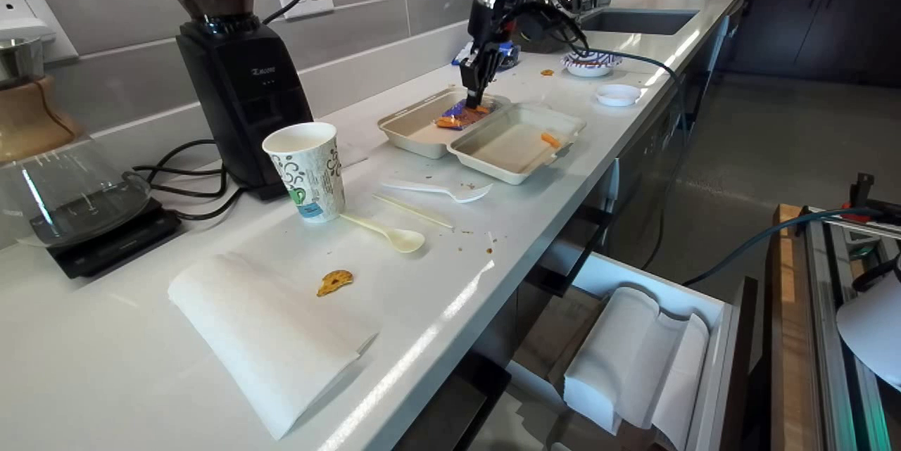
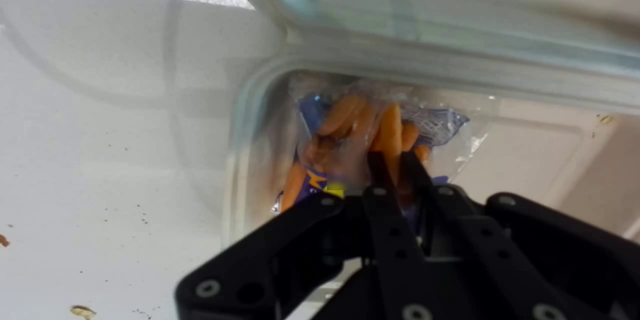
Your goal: Put one orange object in the plastic
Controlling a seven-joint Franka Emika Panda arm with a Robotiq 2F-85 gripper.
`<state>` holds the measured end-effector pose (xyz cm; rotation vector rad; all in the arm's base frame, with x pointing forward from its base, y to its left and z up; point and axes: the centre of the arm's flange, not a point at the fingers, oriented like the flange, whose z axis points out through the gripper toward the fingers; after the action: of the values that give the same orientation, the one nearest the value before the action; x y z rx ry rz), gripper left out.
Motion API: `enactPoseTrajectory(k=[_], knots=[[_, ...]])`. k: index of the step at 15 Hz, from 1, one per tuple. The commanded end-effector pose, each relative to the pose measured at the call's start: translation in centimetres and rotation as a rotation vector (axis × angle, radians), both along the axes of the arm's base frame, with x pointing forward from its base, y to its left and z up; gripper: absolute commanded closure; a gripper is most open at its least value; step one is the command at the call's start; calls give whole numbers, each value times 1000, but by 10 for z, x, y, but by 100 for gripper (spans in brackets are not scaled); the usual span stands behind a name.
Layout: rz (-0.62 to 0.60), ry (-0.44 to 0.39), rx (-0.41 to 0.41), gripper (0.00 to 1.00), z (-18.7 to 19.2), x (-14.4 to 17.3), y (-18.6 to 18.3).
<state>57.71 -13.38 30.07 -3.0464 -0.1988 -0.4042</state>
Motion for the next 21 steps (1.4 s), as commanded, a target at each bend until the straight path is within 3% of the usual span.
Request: enactPoseTrajectory(k=[1, 5, 8, 12, 19, 20, 21], knots=[[0, 19, 7, 97, -1, 3, -3], [0, 16, 1, 97, -6, 3, 3], [8, 17, -3, 97, -9, 25, 18], [-3, 20, -14, 97, -11, 21, 18], [-25, 25, -43, 97, -8, 50, 24], [-28, 29, -50, 87, -8, 52, 25], [-31, 30, -51, 64, -8, 53, 26]])
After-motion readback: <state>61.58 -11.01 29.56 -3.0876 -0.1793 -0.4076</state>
